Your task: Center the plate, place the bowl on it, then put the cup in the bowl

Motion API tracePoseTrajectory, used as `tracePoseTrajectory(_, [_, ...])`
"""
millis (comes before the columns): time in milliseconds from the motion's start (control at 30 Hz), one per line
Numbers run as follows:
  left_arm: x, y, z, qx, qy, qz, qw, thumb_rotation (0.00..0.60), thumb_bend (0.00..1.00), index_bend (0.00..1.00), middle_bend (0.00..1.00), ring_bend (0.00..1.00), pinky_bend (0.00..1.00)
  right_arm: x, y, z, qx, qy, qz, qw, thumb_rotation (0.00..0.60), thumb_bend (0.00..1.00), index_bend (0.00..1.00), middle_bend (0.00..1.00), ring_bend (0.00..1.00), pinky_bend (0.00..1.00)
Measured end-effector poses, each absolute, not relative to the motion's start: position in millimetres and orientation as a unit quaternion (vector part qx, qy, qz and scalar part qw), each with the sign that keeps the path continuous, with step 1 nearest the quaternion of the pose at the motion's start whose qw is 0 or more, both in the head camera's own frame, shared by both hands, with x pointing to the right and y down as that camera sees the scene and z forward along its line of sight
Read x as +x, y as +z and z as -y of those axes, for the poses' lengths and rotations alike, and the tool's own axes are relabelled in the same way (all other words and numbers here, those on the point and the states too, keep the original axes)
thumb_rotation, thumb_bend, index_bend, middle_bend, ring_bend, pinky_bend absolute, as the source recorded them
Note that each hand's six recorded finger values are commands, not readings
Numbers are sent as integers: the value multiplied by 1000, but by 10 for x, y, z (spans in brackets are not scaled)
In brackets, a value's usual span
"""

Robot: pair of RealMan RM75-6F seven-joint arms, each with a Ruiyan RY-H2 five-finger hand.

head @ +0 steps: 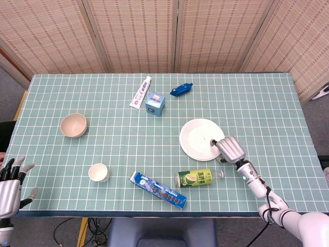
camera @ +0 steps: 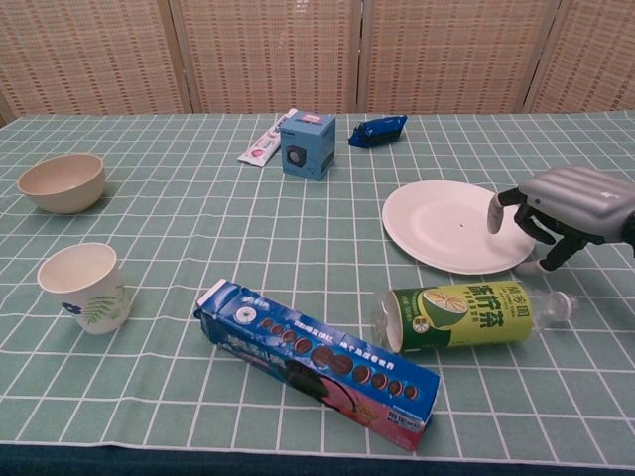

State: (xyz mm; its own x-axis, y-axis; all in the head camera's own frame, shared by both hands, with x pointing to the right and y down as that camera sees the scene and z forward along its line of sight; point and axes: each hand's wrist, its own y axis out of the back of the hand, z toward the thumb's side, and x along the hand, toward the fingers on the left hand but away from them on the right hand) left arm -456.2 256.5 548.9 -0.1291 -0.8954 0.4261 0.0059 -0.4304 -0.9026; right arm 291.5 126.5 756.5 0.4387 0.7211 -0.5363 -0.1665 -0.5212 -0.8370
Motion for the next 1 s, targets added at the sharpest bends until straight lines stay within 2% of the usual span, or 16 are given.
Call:
tracePoseTrajectory(633, [-4562, 5505, -2557, -564, -631, -403, 350, 600, 270, 233, 92, 0, 151, 2815, 7560, -1150, -721, 476, 219, 454, 600, 373, 477, 794, 759, 863])
tracePoseTrajectory(1000, [-4532, 5472, -2526, -570, -623, -407, 347, 600, 270, 239, 92, 0, 151, 2654, 7345, -899, -712, 428, 277, 483, 600, 399, 614, 817, 778, 873])
